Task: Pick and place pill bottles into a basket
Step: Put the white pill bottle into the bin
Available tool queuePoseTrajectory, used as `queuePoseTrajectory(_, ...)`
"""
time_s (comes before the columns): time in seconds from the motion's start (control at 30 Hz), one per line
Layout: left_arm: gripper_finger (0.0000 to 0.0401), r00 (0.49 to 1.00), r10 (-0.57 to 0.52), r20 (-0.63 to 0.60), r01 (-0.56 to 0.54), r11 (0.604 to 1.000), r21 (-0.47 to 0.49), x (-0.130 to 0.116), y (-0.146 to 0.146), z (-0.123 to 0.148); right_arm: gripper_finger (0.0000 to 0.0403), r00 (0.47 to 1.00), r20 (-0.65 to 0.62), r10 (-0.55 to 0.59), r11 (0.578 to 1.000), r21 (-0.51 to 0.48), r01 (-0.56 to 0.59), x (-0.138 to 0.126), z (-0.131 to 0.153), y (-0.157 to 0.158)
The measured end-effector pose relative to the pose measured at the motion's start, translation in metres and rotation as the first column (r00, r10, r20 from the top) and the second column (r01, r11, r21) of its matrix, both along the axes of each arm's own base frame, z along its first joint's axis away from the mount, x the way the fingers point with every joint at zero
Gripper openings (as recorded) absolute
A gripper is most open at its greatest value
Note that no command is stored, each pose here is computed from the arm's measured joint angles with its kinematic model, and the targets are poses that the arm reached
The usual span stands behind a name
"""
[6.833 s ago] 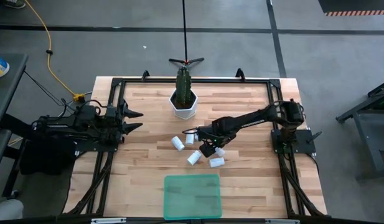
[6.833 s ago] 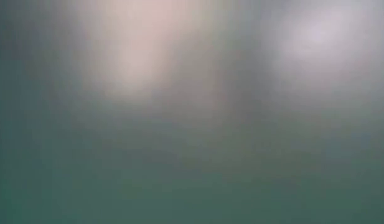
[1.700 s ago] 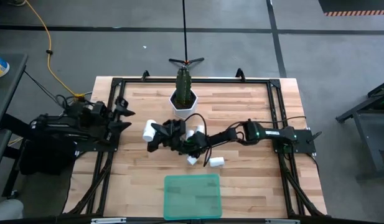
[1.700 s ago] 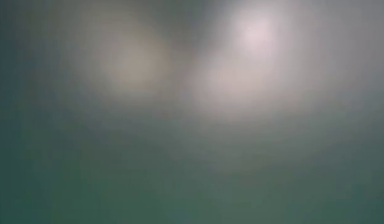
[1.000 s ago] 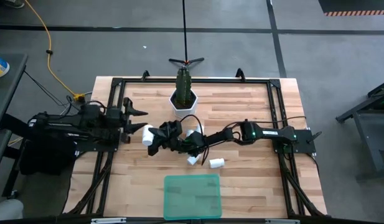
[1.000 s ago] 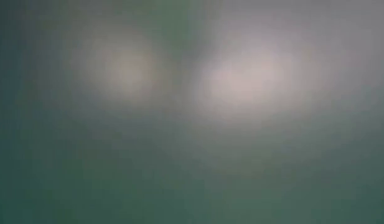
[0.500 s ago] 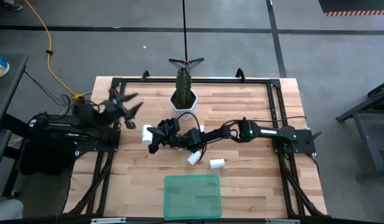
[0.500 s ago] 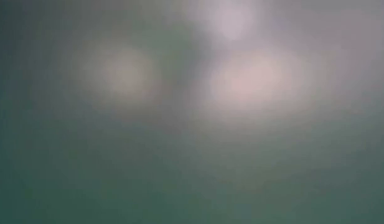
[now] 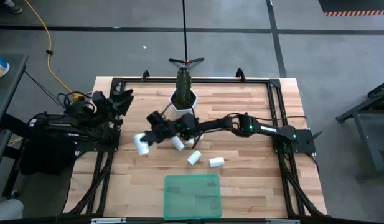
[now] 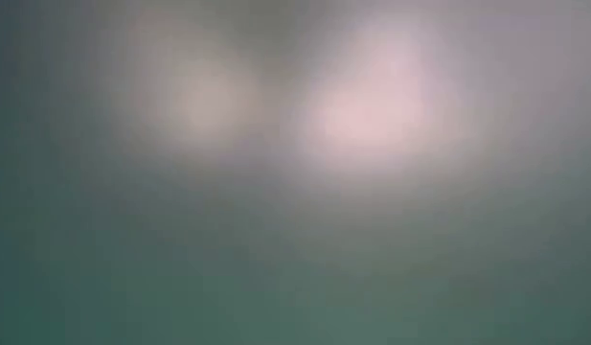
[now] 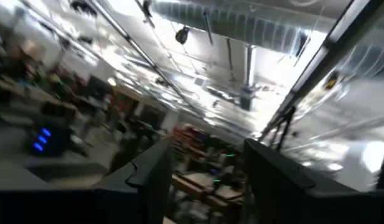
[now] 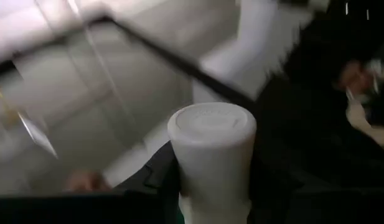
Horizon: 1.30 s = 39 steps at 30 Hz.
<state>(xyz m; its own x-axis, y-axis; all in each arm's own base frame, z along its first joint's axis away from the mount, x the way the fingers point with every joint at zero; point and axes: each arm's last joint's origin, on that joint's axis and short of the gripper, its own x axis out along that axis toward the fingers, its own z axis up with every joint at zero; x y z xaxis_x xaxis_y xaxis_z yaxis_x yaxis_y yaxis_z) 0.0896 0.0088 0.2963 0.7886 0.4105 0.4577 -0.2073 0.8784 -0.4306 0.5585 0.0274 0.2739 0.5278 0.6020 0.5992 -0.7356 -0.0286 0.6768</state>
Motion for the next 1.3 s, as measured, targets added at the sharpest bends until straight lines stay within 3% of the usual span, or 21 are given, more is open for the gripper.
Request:
queuePoseTrajectory(0.13,0.0227,0.993,-0.111,0.051,0.114,0.991,-0.067,0.001,-0.002,0.000,0.0134,0.994,-0.069,0.081,0.957,-0.274,-0.097,0.002,0.027,0.008)
queuePoseTrajectory(0.23,0.0227,0.981,-0.184,0.060,0.189,0.976,-0.104,0.002,-0.003,-0.002,0.0134,0.970,-0.199,0.138,0.885,-0.414,-0.211,-0.003,0.026,0.010)
queuePoseTrajectory(0.47,0.0227,0.961,-0.277,-0.027,0.261,0.931,-0.256,0.009,-0.004,-0.016,0.0134,0.900,-0.411,0.146,0.748,-0.549,-0.372,-0.013,0.008,0.004)
queuePoseTrajectory(0.63,0.0227,0.926,-0.363,-0.100,0.296,0.866,-0.404,0.014,-0.006,-0.031,0.0134,0.847,-0.532,0.000,0.665,-0.633,-0.397,-0.027,-0.009,-0.015)
queuePoseTrajectory(0.77,0.0227,0.896,-0.430,-0.113,0.347,0.836,-0.426,0.014,-0.008,-0.034,0.0134,0.815,-0.558,-0.156,0.571,-0.724,-0.386,-0.038,-0.012,-0.027)
queuePoseTrajectory(0.93,0.0227,0.887,-0.444,-0.126,0.355,0.831,-0.428,0.015,-0.008,-0.035,0.0133,0.770,-0.575,-0.276,0.486,-0.775,-0.405,-0.047,-0.011,-0.026)
queuePoseTrajectory(1.2,0.0227,0.861,-0.448,-0.241,0.295,0.826,-0.480,0.016,-0.008,-0.048,0.0132,0.704,-0.530,-0.473,0.265,-0.848,-0.460,-0.067,-0.002,-0.017)
queuePoseTrajectory(1.3,0.0227,0.853,-0.452,-0.262,0.279,0.818,-0.503,0.016,-0.008,-0.052,0.0132,0.681,-0.518,-0.518,0.213,-0.849,-0.484,-0.075,0.005,-0.011)
